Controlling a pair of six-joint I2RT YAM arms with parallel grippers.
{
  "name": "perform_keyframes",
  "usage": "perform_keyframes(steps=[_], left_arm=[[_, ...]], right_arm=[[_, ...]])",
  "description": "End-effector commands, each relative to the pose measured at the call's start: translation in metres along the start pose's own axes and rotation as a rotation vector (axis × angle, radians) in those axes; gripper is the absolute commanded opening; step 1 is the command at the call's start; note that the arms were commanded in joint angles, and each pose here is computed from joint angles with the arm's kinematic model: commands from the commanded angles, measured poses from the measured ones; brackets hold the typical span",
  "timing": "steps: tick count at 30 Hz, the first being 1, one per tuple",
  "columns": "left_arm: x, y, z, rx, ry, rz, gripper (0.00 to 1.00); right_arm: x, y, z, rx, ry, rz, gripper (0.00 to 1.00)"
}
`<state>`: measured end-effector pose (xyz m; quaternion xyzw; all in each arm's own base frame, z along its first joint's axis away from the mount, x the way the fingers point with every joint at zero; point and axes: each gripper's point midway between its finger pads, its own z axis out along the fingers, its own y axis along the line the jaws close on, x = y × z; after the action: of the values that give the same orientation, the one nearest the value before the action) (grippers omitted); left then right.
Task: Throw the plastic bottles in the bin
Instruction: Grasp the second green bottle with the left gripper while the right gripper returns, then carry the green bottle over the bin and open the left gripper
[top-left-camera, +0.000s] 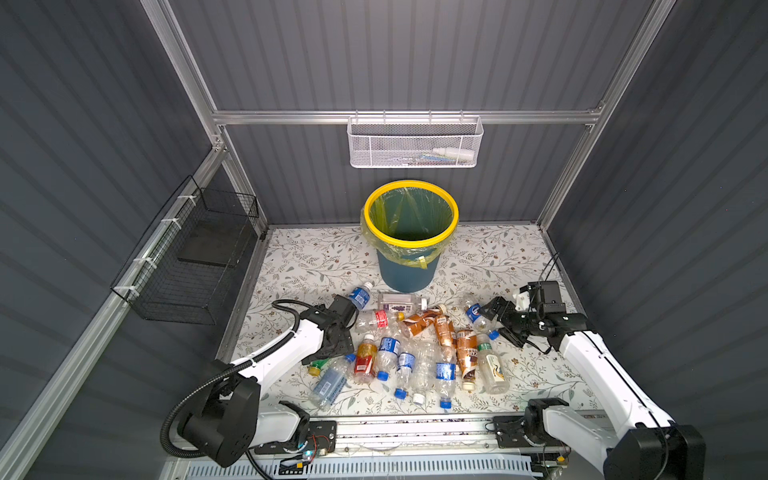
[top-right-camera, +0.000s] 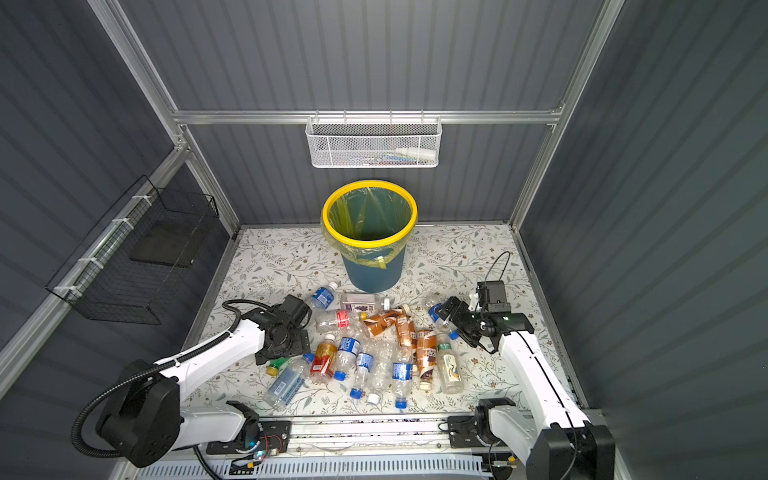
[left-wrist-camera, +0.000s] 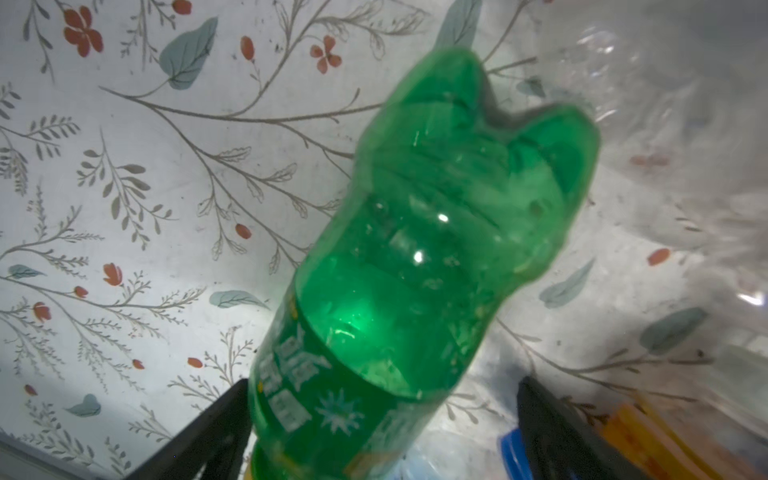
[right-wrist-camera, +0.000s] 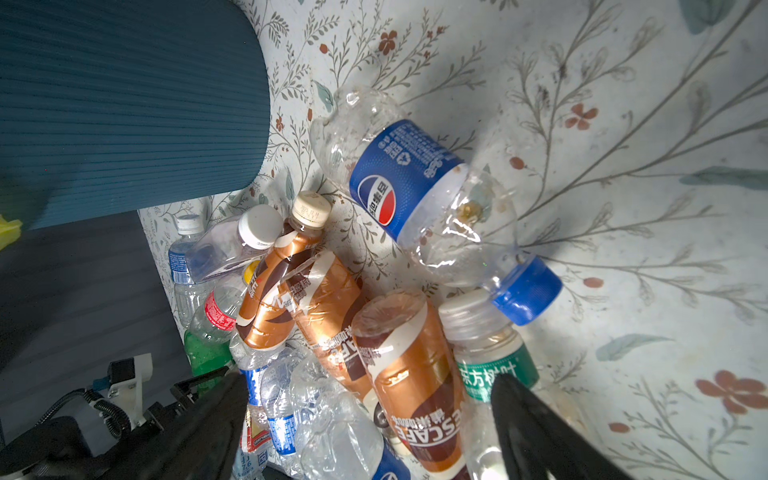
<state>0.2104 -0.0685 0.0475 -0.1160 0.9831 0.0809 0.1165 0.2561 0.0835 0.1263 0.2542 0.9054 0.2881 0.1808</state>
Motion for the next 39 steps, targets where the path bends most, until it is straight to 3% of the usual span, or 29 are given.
perform_keyframes(steps=[1,6,9,12,19,30,39], left_arm=[[-0.005,0.004,0.001,-0.029,-0.031,-0.012,0.92],[-0.013,0.007,0.003,-0.033,-0.052,-0.04,0.86],[-0.021,0.01,0.006,-0.02,-0.057,-0.063,0.95],[-0.033,0.005,0.007,0.041,-0.061,-0.072,0.96],[-0.041,0.004,0.011,0.092,-0.043,-0.065,0.76],[-0.037,0.008,0.005,0.142,-0.029,-0.116,0.58],[-0.051,0.004,-0.028,0.233,-0.075,-0.165,0.59]], right_arm=[[0.001,-0.003,0.0,0.009,-0.009,-0.006,0.93],[0.0,-0.002,0.0,0.008,-0.014,-0.01,0.91],[0.0,-0.002,0.001,0.009,-0.011,-0.009,0.91],[-0.001,-0.002,0.001,0.009,-0.011,-0.01,0.9],[-0.001,-0.002,0.002,0.009,-0.009,-0.014,0.81],[-0.006,0.002,-0.004,0.014,-0.033,-0.041,0.73],[-0.007,0.005,-0.006,0.005,-0.038,-0.037,0.72]])
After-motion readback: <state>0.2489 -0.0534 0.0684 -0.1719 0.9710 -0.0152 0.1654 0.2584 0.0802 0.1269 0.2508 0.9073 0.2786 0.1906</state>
